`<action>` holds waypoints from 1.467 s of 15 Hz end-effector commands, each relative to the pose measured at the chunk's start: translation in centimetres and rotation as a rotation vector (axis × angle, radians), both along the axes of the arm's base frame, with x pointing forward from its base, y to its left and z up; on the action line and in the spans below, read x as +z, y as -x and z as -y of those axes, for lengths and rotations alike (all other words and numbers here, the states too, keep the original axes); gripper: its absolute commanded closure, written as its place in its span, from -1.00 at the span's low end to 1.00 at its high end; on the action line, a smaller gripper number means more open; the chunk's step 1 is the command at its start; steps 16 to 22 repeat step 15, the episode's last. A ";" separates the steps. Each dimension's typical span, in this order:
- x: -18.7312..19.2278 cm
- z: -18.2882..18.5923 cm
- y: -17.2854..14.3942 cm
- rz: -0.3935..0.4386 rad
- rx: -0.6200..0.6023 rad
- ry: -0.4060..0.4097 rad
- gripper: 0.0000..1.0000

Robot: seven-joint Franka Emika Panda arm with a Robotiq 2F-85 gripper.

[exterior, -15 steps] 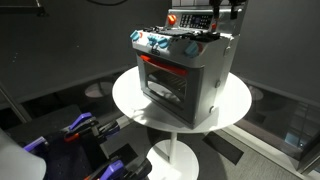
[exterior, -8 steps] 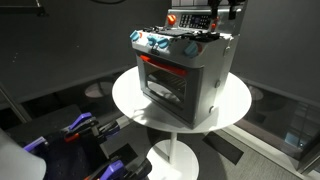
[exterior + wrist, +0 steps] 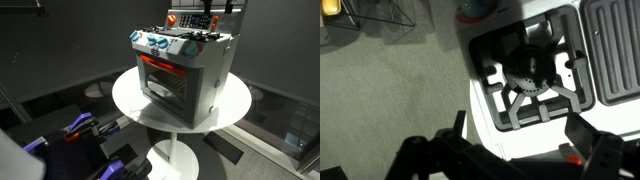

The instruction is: Press a button on the toy stove

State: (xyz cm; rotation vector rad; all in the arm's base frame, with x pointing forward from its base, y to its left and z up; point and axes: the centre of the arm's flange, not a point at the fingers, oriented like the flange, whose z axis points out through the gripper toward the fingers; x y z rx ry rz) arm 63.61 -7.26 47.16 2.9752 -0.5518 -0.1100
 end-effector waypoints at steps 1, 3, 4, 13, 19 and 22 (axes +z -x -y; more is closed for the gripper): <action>1.3 0.2 3.7 -0.024 0.095 -0.029 -1.00; 1.5 0.1 5.1 -0.032 0.158 -0.036 -1.00; 1.6 0.0 5.7 -0.036 0.187 -0.038 -1.00; 1.0 -0.4 6.4 -0.068 0.262 -0.049 -1.00; 0.7 -0.4 6.5 -0.074 0.265 -0.051 -1.00; 0.7 -0.4 6.5 -0.074 0.265 -0.051 -1.00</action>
